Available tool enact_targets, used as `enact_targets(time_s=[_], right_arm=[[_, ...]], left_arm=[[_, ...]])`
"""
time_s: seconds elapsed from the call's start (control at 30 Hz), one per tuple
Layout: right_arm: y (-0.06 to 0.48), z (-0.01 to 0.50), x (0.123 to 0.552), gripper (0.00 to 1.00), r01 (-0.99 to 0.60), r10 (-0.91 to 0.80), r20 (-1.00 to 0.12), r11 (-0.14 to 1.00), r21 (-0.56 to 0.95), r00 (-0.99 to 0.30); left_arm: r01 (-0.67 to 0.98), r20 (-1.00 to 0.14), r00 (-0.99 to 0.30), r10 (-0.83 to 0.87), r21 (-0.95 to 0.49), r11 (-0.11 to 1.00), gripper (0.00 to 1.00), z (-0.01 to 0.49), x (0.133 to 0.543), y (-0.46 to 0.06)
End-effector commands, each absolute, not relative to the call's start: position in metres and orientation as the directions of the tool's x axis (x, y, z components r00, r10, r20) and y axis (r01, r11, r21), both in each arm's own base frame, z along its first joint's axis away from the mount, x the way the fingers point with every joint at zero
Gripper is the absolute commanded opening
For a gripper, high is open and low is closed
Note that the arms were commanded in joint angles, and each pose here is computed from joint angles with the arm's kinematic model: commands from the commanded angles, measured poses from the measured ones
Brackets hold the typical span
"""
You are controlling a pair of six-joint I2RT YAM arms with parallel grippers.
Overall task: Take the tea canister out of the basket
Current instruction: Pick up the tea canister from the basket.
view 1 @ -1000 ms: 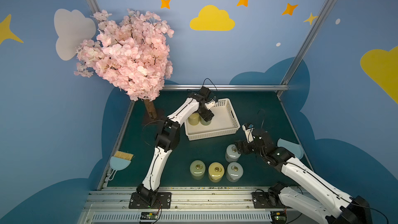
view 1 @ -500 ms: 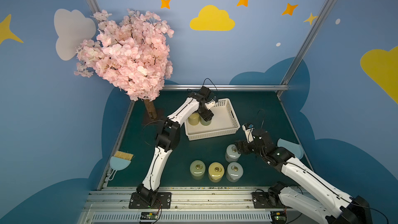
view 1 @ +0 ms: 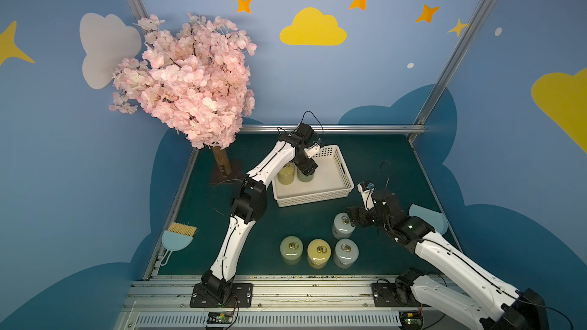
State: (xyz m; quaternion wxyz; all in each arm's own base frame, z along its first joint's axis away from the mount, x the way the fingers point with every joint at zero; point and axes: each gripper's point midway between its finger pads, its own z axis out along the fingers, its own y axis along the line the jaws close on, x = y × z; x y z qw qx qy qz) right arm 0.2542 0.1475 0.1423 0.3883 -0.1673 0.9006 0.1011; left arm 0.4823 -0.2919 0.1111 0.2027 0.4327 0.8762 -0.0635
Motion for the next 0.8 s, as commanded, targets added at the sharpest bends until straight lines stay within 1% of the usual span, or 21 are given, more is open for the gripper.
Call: enact_targets(time_s=[0.0,0.47,0.77], right_arm=[[0.147,0.142,0.254,0.98,-0.382,-0.219,-0.741,0.923,0.055,-0.635],[0.145,0.144,0.255,0.98,-0.372,-0.211,-0.746,0.927,0.053,-0.631],[0.143,0.145,0.254,0.98,-0.364,-0.199,-0.752,0.93,0.058,-0.628]], left_arm=[[0.783,-0.459,-0.524,0.717,0.07,0.617,0.54,0.14,0.482,-0.299],[0.769,-0.493,-0.525,0.693,0.073,0.635,0.52,0.188,0.458,-0.304],[0.759,-0.495,-0.54,0.681,0.063,0.648,0.52,0.204,0.433,-0.306]])
